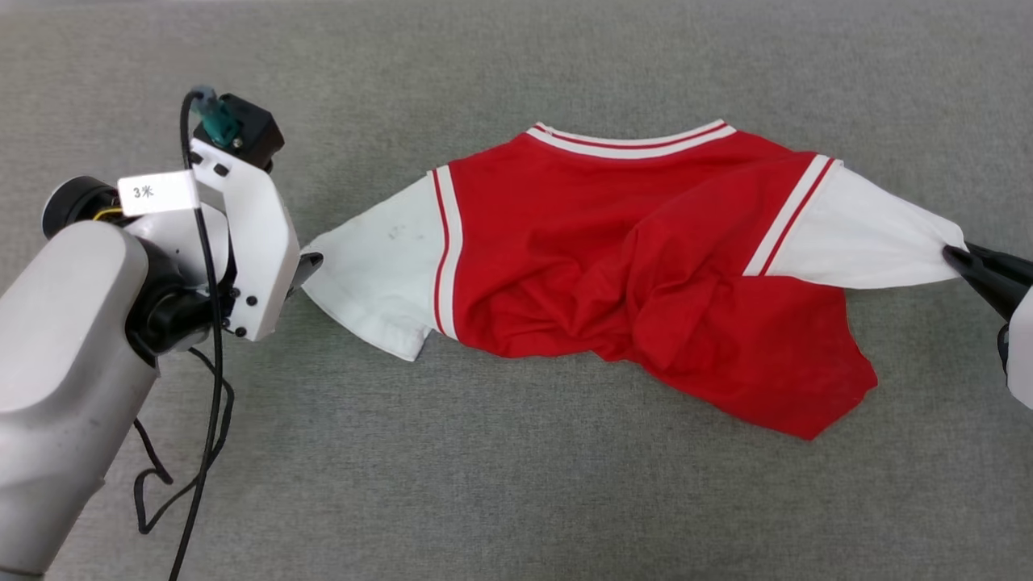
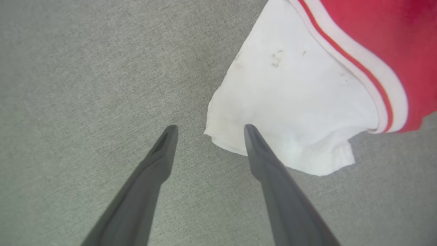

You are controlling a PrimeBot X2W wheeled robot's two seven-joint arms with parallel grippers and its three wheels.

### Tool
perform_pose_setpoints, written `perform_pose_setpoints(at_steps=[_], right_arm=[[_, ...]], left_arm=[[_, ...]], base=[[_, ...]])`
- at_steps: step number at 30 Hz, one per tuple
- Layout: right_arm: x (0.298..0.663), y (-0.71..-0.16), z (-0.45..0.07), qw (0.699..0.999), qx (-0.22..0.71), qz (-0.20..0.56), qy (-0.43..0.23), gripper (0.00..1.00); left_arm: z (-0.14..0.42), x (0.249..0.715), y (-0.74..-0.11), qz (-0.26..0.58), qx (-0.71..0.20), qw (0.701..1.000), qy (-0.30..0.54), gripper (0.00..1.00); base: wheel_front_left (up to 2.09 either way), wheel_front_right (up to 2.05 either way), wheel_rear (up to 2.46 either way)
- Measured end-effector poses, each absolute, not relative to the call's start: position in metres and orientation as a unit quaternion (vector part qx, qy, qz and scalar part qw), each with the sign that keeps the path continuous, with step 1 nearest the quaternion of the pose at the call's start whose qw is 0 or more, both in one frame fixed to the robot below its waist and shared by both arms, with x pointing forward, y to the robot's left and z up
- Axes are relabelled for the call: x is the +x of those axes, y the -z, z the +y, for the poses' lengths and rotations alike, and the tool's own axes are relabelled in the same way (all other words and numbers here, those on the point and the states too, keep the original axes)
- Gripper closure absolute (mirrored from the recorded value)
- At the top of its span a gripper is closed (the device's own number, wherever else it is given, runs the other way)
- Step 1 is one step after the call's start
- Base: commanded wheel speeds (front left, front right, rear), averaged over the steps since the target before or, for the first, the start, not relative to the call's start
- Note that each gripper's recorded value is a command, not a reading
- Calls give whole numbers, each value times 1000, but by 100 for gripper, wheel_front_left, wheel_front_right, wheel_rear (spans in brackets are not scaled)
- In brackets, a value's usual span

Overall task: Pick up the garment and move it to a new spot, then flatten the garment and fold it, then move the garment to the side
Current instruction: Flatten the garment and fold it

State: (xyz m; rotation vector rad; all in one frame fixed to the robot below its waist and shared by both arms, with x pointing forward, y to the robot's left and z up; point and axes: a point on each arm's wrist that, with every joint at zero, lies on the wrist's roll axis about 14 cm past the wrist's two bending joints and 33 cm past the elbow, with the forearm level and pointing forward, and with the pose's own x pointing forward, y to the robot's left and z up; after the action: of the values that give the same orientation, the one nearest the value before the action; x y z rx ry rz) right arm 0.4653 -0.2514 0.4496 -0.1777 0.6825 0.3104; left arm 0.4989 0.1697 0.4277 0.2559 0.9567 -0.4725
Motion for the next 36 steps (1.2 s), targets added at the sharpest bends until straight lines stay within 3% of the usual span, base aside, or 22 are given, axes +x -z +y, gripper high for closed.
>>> perform_pose_setpoints(at_steps=[15,17,22,25,30,36], right_arm=[[472,-426,-257,919,-88,355,-145,100],[475,-427,-257,920,-89,353,-145,100],[476,-428,-252,921,-87,350,-150,100],[478,-437,-247,926,-89,333,-154,100],[483,-462,-246,938,-98,296,-152,100],[490,-512,-247,956,-114,227,-147,100]], left_arm=[[163,494,-365,557,172,773,250,0],[163,493,-363,561,172,770,253,100],[163,487,-360,555,172,771,261,100],[163,489,-366,527,175,789,263,100],[159,504,-399,434,177,843,265,100],[161,532,-482,277,171,912,250,100]], base=[[0,0,0],[0,0,0],[0,0,0],[0,0,0],[0,0,0],[0,0,0]])
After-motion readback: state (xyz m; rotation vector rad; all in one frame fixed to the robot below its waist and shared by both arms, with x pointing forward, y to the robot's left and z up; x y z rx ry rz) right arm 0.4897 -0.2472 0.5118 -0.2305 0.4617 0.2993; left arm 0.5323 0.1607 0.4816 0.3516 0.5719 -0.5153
